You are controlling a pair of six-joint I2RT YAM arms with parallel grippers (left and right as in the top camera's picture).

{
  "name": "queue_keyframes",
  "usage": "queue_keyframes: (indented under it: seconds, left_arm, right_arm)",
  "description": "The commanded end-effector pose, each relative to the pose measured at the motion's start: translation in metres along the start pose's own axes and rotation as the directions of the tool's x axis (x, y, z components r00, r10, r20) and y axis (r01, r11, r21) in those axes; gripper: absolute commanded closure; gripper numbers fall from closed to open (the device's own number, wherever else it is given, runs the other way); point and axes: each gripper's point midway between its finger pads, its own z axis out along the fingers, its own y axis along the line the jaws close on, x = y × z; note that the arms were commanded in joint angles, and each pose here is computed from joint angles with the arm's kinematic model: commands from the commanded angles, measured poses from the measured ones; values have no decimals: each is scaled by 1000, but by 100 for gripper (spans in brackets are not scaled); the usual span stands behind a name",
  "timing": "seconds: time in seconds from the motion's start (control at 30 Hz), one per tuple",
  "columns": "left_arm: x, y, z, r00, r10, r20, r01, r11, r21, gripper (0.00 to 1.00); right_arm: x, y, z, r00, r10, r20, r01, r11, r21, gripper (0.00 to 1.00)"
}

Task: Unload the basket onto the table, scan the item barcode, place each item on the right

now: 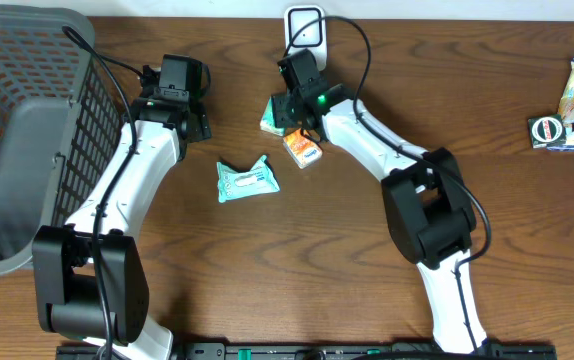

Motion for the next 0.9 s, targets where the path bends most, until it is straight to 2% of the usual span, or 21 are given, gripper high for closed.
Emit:
queue_keyframes:
  seconds: [0.0,0.27,0.33,0.43,0.57,0.87]
  left_arm:
    - [-5,3,-4,1000,-1,15,1,1000,-9,2]
    - [-5,3,-4,1000,-1,15,1,1000,-9,2]
    - [-6,3,-4,1000,-1,16,1,1000,-9,2]
    - [-6,3,-4,1000,-1,16,1,1000,-9,2]
    - [-6,3,-4,1000,-1,16,1,1000,-9,2]
    - [-6,3,-4,1000,-1,16,1,1000,-9,2]
  right_arm:
    - [3,6,3,1000,5,0,-5,1000,-6,58]
    - [12,4,18,1000,0,-15,0,1000,2,60]
    - [16,-1,21,1000,0,-21,1,1000,29,67]
    - [15,-23,19,1000,-3,-7,4,989,147,98]
    - [19,-57,12,1000,-2,-17,7,954,300,99]
    - [26,-103,-12,992,62,-114,-12,918,396,99]
